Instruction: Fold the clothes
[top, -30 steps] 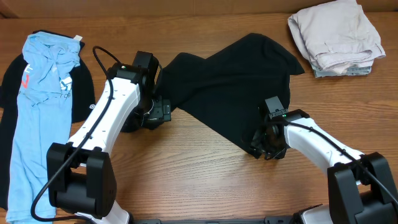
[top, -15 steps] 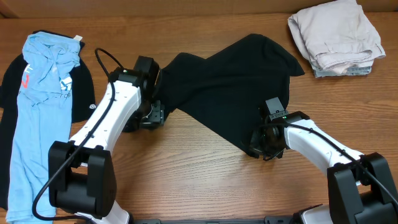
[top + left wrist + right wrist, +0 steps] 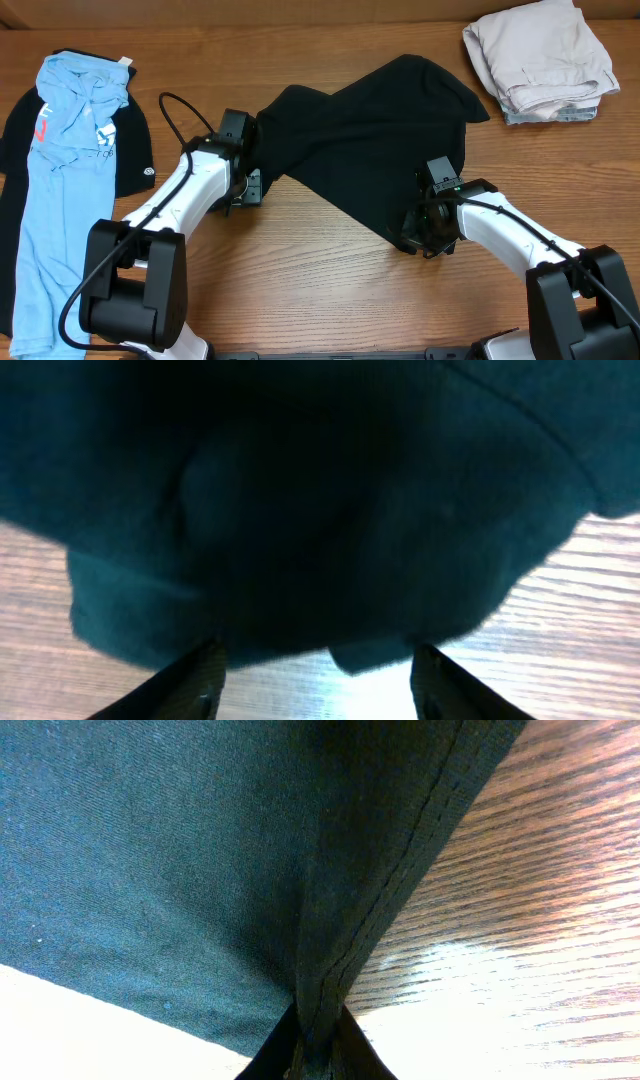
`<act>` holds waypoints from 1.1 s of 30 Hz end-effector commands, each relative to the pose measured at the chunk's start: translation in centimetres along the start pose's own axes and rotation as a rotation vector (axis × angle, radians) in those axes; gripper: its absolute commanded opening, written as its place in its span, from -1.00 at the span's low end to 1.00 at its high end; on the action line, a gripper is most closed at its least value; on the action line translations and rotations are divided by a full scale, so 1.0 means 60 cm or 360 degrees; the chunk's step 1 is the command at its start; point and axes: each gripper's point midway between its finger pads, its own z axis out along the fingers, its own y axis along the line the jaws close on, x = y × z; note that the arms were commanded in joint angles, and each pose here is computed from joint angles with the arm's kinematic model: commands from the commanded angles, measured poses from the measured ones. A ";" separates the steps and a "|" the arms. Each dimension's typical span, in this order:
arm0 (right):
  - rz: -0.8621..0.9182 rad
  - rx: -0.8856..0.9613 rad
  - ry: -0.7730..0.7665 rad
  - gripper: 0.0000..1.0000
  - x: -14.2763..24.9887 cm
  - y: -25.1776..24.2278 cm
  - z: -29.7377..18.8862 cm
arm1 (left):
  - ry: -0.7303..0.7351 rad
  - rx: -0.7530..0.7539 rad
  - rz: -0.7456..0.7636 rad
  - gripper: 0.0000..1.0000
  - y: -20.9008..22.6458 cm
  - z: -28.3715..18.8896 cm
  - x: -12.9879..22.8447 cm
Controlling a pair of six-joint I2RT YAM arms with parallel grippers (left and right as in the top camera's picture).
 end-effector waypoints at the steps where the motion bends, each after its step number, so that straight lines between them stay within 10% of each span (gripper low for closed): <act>1: 0.0000 0.0057 0.0025 -0.80 0.008 -0.016 0.011 | 0.0017 -0.0047 0.0055 0.15 0.011 0.016 0.015; 15: 0.0000 0.0066 0.0016 -0.73 0.006 -0.017 0.011 | -0.0030 -0.0166 0.0104 -0.02 0.035 0.053 0.034; 20: -0.0002 0.0082 -0.0018 -0.73 -0.002 -0.019 0.010 | -0.0061 -0.0158 0.0097 -0.90 0.032 0.052 0.026; 33: -0.0016 0.0000 -0.0204 -0.92 -0.090 -0.012 -0.190 | -0.0159 -0.0083 -0.0107 -0.92 0.049 -0.178 -0.103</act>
